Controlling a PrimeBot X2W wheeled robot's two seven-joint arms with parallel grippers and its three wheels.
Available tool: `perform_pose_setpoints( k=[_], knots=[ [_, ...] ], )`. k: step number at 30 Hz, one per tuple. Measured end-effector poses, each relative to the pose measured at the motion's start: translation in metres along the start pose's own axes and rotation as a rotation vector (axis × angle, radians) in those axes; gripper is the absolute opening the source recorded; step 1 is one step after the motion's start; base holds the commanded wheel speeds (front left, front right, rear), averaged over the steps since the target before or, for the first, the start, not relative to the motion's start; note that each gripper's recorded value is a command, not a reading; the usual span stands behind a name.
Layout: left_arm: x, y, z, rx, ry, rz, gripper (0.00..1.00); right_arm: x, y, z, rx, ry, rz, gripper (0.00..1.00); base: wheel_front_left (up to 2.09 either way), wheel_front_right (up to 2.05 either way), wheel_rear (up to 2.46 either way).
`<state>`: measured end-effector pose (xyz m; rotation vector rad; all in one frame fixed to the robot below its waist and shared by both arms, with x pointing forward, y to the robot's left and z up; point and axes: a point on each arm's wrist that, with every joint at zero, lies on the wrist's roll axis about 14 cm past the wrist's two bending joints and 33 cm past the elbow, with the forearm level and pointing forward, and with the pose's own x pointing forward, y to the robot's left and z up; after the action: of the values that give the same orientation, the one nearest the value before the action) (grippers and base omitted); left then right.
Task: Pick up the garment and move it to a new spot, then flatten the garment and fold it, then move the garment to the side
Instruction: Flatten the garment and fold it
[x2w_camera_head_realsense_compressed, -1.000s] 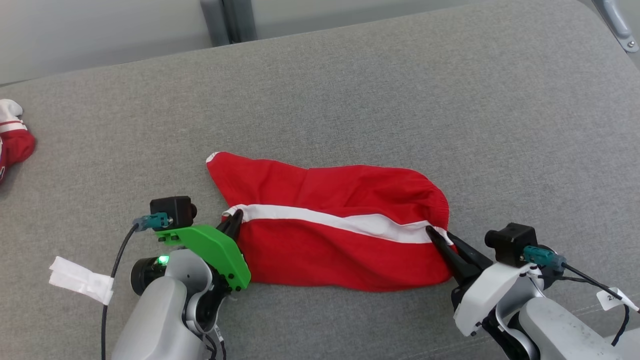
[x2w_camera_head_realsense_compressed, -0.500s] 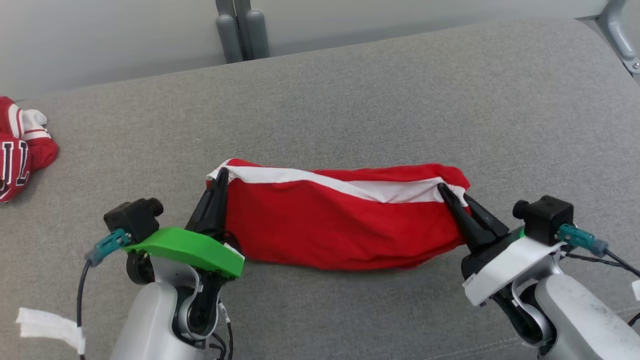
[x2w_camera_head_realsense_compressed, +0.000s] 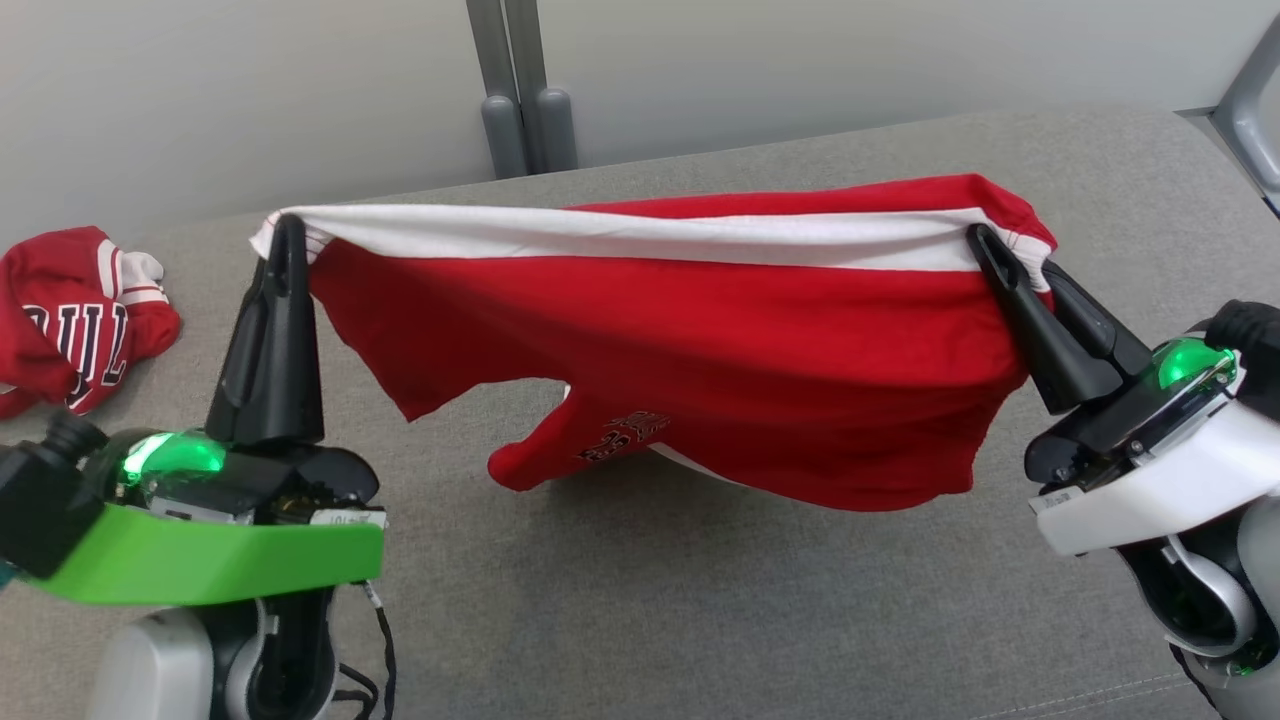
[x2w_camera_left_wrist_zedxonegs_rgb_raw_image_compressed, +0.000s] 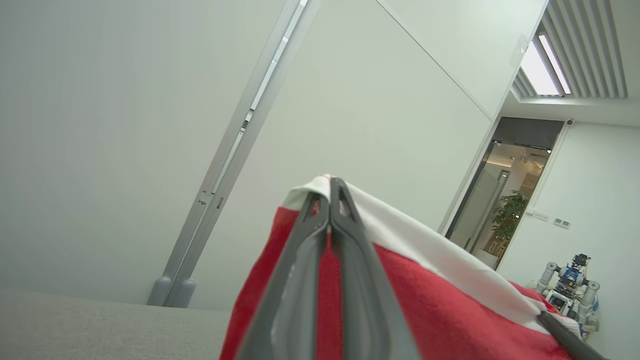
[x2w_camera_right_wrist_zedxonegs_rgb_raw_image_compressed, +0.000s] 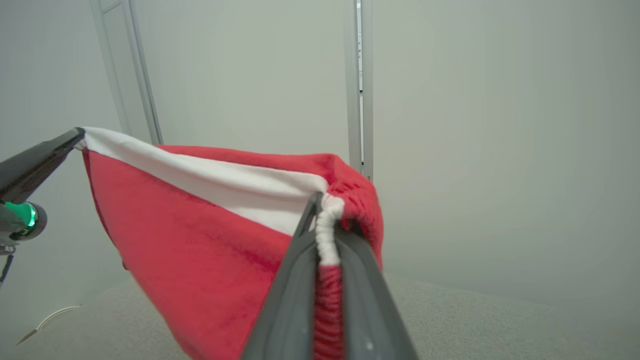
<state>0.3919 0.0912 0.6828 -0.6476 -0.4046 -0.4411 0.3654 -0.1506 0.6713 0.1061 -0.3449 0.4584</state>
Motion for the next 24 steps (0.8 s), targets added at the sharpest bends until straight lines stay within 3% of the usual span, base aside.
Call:
perform_pose_setpoints(
  k=[6,10,16,24],
  knots=[
    [0.018,-0.003,0.027,0.097,-0.013,-0.047,0.0,0.012,0.002,0.01,-0.059,0.036,0.038,0.0,0.0,0.0,0.0],
    [0.043,0.021,0.024,0.144,0.018,-0.018,0.0,0.034,0.0,-0.009,-0.083,0.107,0.072,0.0,0.0,0.0,0.0],
    [0.095,0.064,0.013,0.241,0.055,0.027,0.0,0.094,-0.018,-0.027,-0.124,0.131,0.091,0.0,0.0,0.0,0.0],
    [0.168,0.11,0.01,0.413,0.009,0.066,0.0,0.189,-0.053,-0.026,-0.166,-0.031,0.015,0.0,0.0,0.0,0.0]
  ],
)
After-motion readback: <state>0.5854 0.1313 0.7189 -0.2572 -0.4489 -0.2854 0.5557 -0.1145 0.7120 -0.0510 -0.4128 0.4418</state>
